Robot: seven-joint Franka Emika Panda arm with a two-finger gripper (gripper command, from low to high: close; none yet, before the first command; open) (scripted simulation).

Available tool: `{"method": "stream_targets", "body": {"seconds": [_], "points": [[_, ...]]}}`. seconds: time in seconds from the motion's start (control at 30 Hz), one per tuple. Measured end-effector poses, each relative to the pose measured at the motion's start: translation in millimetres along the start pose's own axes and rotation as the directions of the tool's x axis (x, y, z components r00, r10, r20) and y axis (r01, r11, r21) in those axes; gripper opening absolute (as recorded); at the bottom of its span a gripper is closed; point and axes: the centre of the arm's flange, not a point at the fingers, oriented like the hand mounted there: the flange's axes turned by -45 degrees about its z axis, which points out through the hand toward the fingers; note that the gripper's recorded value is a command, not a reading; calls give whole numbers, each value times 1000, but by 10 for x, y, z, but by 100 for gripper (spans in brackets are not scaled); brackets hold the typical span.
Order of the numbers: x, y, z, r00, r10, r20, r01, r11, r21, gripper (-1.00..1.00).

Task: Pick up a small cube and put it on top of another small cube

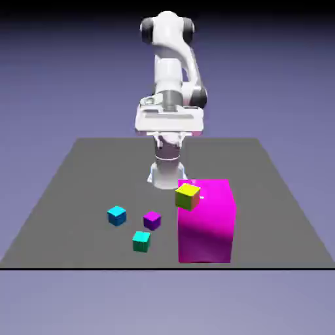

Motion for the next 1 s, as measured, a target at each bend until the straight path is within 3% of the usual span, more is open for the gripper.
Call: {"method": "stream_targets", "body": {"seconds": [0.2,0.4,0.6,0.77,0.8,1.0], "points": [[-481,377,786,911,228,344,-206,973,-99,0],[-1154,697,1397,654,449,608,-381,891,-248,0],[-1918,868,1813,279,589,758,-488,767,-417,0],[-2426,748,2189,279,589,758,-488,767,-417,0],[-2457,740,2208,279,589,758,-488,767,-417,-100],[-2043,840,1920,279,589,758,-489,767,-416,-100]]}}
